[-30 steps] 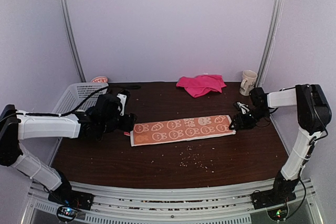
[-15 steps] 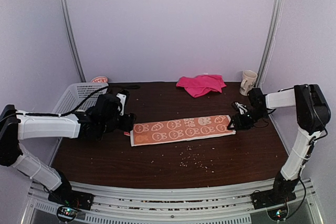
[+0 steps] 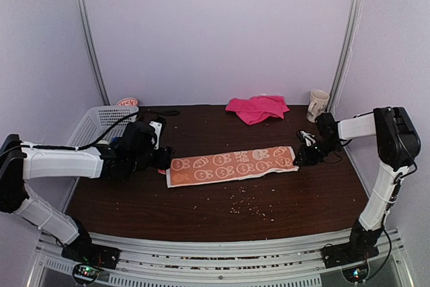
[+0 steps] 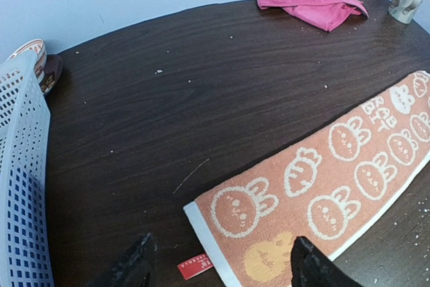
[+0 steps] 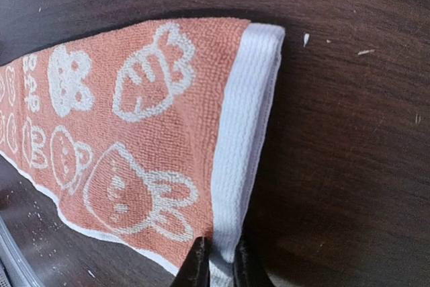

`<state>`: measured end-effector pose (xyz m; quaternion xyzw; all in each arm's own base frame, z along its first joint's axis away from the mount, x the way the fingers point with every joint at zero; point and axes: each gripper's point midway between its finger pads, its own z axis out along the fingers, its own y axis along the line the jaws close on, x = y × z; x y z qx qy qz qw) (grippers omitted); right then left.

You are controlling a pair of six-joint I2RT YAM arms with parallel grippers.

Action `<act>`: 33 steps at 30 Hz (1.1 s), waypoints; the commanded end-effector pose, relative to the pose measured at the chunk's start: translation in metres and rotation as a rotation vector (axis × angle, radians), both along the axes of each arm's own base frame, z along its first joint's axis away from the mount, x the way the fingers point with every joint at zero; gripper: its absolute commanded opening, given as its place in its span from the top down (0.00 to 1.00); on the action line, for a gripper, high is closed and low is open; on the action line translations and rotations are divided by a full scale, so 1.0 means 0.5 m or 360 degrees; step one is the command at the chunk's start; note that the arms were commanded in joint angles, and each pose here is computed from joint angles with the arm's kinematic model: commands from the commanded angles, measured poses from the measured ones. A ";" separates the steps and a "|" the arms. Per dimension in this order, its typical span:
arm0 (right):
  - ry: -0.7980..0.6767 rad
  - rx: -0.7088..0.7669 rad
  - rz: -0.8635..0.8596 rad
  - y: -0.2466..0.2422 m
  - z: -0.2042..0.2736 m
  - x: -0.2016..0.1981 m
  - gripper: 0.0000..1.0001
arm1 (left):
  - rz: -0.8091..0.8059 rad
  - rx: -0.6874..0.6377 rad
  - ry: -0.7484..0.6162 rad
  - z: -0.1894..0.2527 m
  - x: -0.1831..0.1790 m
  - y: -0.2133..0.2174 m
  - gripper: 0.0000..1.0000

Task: Roll the towels
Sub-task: Pick up the towel from the center of the board.

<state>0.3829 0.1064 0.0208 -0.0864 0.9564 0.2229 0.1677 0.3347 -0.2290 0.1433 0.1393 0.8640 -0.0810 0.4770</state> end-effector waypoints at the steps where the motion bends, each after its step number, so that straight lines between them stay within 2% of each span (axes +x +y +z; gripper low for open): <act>1: 0.0207 -0.0165 -0.0040 -0.025 -0.081 -0.048 0.93 | 0.0022 -0.0039 -0.0041 0.017 -0.004 0.003 0.30; 3: 0.0200 -0.0170 -0.0043 -0.026 -0.081 -0.047 1.00 | 0.0021 -0.0037 -0.0041 0.016 -0.005 0.003 0.30; 9: 0.0154 -0.0185 -0.0035 -0.028 -0.060 -0.033 1.00 | 0.0025 -0.0045 -0.0045 0.019 -0.008 0.006 0.30; 17: -0.0115 -0.0329 -0.0074 -0.070 0.049 0.007 1.00 | 0.0035 -0.0035 -0.0047 0.017 -0.016 0.015 0.30; 24: -0.0144 -0.0467 -0.0087 -0.157 0.082 0.015 1.00 | 0.0038 -0.0029 -0.0045 0.017 -0.027 0.027 0.30; 29: -0.0199 -0.0535 -0.0153 -0.239 0.138 0.028 1.00 | 0.0050 -0.0038 -0.0041 0.012 -0.037 0.037 0.30; 33: -0.0286 -0.0437 -0.0034 -0.208 0.198 0.029 1.00 | 0.0053 -0.0049 -0.0029 0.007 -0.041 0.039 0.30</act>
